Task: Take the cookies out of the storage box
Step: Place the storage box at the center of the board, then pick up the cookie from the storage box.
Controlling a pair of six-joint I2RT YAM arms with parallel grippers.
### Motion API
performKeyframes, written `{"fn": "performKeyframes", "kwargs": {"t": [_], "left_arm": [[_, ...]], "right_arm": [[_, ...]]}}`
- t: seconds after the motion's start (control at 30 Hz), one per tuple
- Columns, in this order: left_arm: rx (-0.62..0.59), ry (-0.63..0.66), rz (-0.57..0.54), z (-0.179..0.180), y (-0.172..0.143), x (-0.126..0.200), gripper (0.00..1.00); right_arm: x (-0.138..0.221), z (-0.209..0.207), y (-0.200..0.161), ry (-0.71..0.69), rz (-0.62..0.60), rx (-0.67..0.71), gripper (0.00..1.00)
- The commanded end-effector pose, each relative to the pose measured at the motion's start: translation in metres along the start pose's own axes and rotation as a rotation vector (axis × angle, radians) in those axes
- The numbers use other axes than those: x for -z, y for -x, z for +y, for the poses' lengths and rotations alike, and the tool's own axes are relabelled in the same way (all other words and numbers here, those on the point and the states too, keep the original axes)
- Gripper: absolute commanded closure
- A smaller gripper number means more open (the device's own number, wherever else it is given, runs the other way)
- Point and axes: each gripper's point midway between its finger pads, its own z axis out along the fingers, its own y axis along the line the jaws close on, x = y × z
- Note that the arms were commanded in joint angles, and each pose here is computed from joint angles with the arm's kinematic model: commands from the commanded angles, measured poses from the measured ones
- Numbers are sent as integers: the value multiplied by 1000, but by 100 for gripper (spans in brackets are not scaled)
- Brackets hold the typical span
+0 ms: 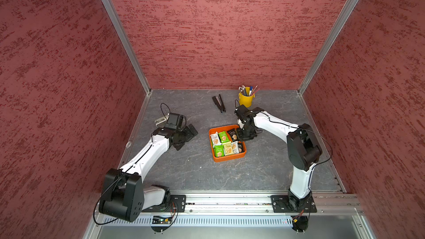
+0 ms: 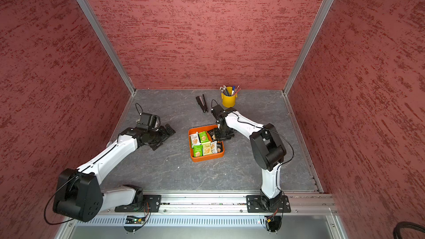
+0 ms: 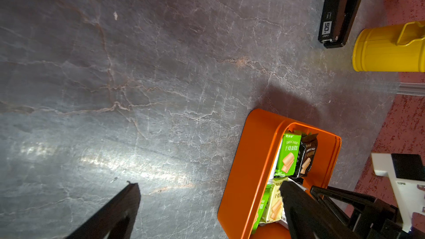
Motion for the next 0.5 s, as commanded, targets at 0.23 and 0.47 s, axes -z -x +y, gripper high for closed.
{"fn": "performKeyframes", "kwargs": {"t": [0.23,0.47], "left_arm": [[-81,-84,86,-13,-15,-6,0],[-73,-103,130,-22,-17,-7,0]], "right_arm": [[59,26,6,57,-79,75,43],[58,43,22,88,-73,159,41]]}}
